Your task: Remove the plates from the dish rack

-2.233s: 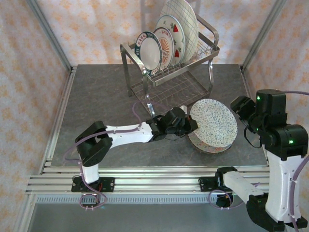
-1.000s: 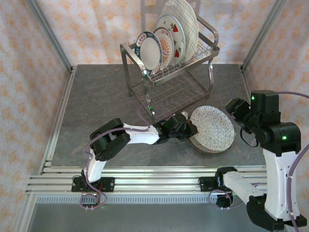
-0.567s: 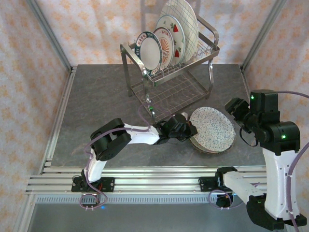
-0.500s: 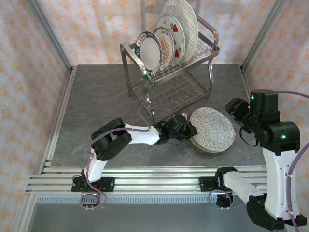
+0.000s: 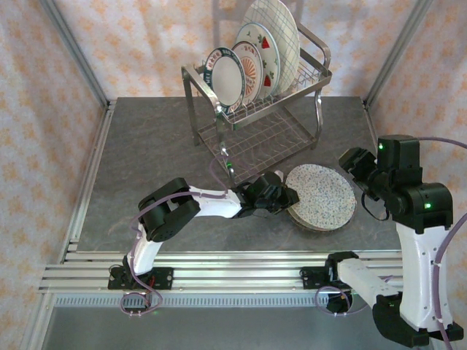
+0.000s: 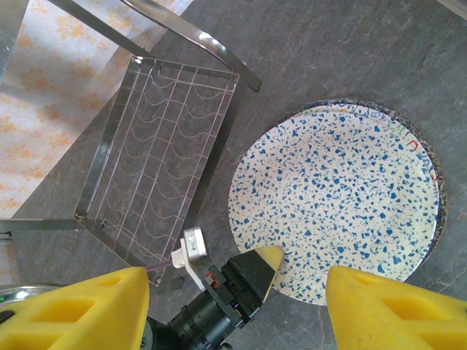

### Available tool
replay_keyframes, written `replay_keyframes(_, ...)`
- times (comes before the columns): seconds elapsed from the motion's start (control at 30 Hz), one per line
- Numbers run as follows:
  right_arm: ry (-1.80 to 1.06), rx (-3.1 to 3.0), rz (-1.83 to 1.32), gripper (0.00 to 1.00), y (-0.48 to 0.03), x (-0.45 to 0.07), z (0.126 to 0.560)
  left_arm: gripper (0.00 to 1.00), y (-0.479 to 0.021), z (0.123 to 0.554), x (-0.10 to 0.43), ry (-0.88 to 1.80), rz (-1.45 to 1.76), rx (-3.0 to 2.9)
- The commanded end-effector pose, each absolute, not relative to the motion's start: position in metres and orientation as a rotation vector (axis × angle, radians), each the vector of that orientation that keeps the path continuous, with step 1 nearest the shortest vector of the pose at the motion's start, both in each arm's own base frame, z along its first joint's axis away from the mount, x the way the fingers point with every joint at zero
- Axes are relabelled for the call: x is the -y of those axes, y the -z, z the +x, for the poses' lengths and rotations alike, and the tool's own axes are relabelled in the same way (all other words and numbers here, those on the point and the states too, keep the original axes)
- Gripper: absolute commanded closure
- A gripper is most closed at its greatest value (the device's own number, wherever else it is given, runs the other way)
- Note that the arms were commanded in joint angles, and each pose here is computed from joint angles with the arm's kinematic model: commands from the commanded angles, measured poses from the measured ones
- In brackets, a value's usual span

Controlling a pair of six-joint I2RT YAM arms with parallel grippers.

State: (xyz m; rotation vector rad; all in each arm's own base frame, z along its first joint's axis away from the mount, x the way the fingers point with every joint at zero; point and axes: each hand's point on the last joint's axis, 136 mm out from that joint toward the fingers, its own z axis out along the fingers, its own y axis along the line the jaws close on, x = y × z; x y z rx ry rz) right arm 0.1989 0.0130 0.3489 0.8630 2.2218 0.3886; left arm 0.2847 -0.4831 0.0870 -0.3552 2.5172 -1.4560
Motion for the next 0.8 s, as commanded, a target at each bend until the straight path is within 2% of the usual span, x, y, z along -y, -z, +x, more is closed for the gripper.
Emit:
replay_keyframes(0.0,-0.39,-2.203,0.86,0.35,-0.351,-0.012,0.202,0.76,-0.09,0.295,0.482,1.458,-0.345,-2.506)
replay_keyframes(0.33,-0.386,-2.203,0.862,0.35,-0.351,-0.012,0.202,0.6,-0.086,0.29,0.475,1.294,-0.275,-2.625)
replay_keyframes(0.77,-0.392,-2.196,0.864,0.35,-0.352,-0.012,0.203,0.58,-0.074,0.287,0.465,1.081,-0.206,-2.752)
